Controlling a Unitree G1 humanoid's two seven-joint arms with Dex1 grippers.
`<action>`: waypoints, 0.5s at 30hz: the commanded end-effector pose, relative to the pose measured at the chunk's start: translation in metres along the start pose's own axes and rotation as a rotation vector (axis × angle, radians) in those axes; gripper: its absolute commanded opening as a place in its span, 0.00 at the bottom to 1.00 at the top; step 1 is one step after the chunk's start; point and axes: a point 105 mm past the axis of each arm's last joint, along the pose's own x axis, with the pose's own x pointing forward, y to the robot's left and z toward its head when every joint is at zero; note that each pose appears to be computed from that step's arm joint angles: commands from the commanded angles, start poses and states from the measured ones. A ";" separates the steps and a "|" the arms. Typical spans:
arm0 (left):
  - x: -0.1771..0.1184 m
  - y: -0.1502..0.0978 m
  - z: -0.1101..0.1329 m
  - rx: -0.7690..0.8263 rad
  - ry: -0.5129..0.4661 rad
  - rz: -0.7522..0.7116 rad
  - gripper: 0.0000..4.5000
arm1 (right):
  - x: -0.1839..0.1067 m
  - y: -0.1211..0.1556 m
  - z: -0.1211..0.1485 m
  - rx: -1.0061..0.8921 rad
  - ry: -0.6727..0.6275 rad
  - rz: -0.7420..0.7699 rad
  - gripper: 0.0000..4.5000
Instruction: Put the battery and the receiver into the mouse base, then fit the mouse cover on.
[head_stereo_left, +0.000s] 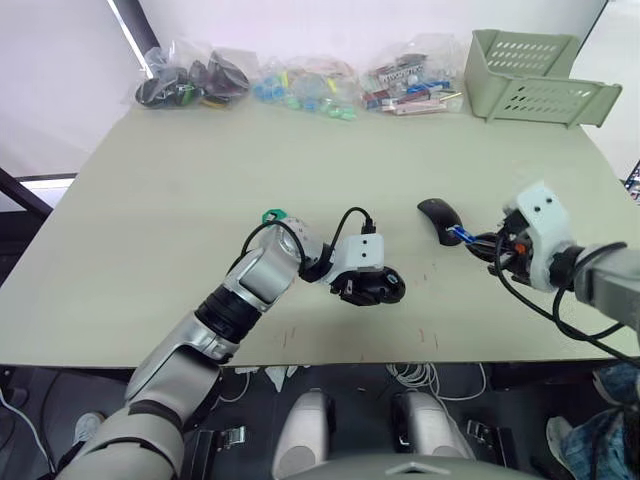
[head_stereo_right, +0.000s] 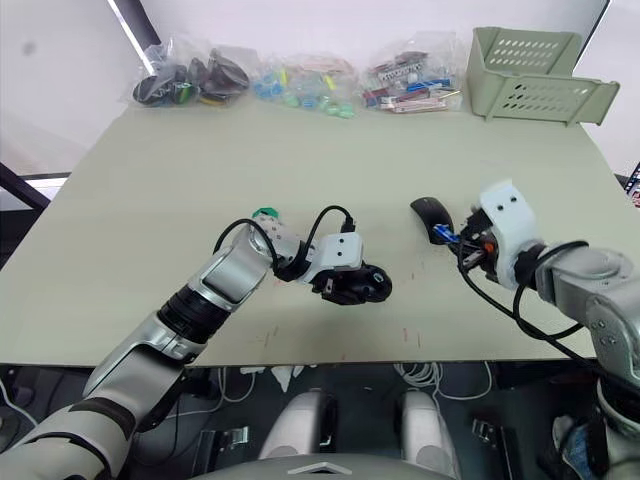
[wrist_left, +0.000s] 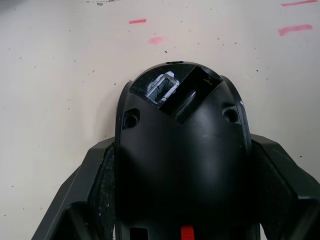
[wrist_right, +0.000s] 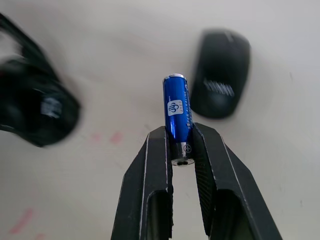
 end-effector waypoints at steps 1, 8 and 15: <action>0.013 -0.011 -0.022 -0.023 0.093 -0.035 0.65 | 0.009 0.029 -0.010 0.035 0.073 0.169 0.02; 0.011 -0.013 -0.025 -0.027 0.100 -0.026 0.65 | 0.039 0.050 -0.019 0.159 0.103 0.235 0.02; 0.011 -0.013 -0.025 -0.033 0.101 -0.019 0.65 | 0.048 0.055 -0.024 0.179 0.148 0.214 0.02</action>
